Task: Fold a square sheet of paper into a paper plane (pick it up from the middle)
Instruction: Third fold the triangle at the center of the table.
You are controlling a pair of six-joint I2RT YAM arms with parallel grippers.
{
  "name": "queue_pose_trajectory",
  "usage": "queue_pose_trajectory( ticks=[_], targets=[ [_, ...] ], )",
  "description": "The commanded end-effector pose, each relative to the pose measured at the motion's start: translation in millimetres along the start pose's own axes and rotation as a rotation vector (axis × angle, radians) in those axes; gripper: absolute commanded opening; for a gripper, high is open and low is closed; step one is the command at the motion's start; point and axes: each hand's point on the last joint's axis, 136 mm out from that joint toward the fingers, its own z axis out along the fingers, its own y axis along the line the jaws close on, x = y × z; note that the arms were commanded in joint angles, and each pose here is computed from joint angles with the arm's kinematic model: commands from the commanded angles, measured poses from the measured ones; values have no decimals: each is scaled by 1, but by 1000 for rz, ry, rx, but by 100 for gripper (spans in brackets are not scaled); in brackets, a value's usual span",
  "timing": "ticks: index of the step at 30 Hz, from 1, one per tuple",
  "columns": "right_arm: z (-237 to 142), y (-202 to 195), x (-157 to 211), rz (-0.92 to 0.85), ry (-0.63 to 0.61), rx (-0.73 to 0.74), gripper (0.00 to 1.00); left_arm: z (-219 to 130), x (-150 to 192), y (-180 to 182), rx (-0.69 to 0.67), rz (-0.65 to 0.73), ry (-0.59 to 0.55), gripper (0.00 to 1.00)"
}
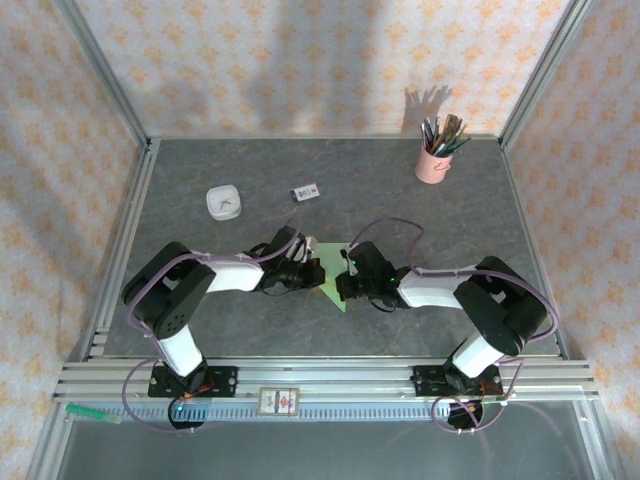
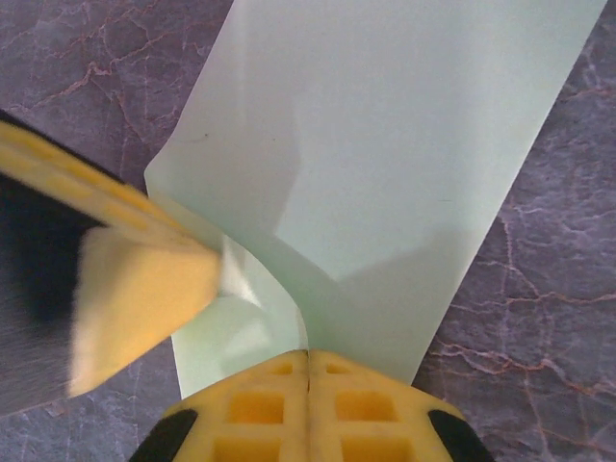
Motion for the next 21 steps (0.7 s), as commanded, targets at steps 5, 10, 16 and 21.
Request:
queue_pose_trajectory(
  ticks=[5,10,16,21],
  targets=[
    [0,-29,36,34,116,109,3,-12,17,-21,108,-71,-41,6],
    [0,-31,38,34,120,113,3,-8,26,-40,162,-69,-27,6],
    [0,-30,37,44,121,110,3,-11,36,-42,186,-107,-46,6],
    [0,-28,37,62,125,100,3,-14,48,-47,246,-169,-60,5]
  ],
)
